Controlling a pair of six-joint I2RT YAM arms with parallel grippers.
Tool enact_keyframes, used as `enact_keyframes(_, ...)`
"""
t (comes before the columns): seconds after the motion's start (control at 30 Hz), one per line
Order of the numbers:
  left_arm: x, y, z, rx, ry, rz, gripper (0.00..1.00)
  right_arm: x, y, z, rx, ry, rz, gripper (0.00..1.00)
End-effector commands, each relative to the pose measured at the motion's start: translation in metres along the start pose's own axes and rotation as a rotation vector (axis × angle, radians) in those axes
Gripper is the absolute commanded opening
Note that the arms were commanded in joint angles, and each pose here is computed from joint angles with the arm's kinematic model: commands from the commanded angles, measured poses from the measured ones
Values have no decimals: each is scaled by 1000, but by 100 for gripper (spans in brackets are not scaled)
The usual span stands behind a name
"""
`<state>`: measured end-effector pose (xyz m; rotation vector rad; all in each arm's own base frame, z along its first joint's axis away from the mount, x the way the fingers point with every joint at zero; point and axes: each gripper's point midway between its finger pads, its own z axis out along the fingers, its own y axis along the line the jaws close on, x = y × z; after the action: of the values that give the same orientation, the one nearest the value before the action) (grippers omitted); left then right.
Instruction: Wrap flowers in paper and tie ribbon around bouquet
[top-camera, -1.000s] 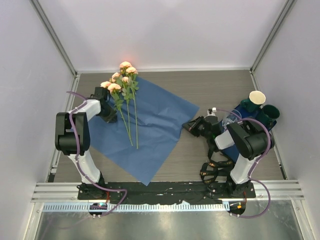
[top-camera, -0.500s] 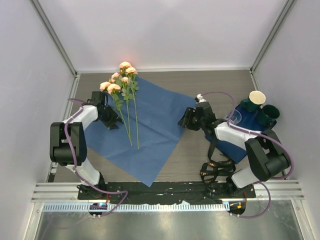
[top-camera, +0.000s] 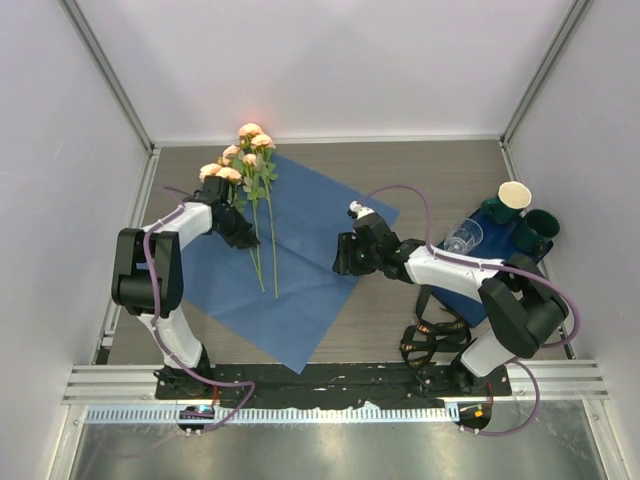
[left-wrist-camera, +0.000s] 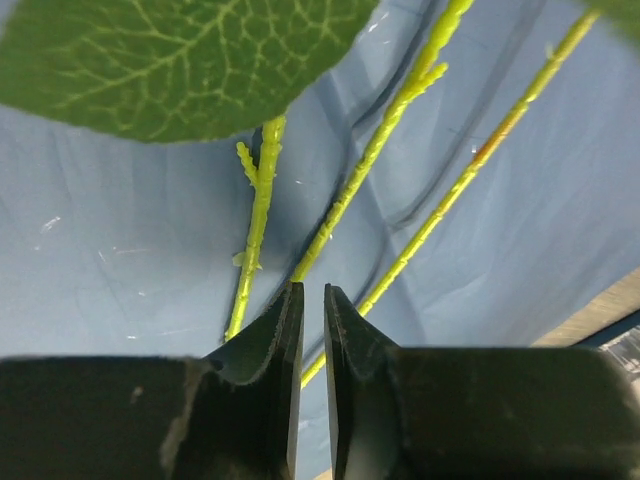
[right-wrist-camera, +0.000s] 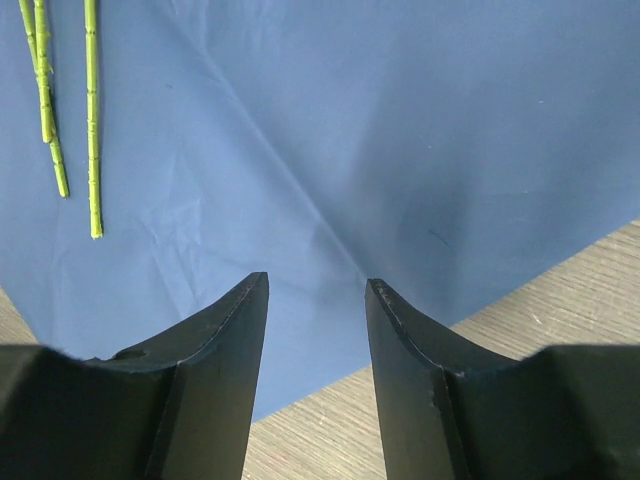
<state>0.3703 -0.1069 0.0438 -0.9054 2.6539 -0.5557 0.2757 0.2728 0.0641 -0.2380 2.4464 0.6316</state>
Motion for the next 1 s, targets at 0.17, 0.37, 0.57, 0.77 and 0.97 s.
enact_keyframes(0.17, -2, -3, 12, -33, -54, 79, 33, -21, 19, 5, -64, -47, -16, 50)
enact_keyframes(0.37, -9, 0, -3, -143, -150, 204, 39, -18, 17, 6, -67, -45, -13, 49)
enact_keyframes(0.57, -40, -3, -13, -266, -201, 388, 58, -15, 18, 6, -76, -40, -12, 49)
enact_keyframes(0.77, -49, -15, 8, -282, -120, 461, 42, -15, 19, 2, -87, -48, -7, 49)
enact_keyframes(0.97, -53, -22, 19, -299, -116, 468, 38, -14, 20, 0, -93, -50, -7, 48)
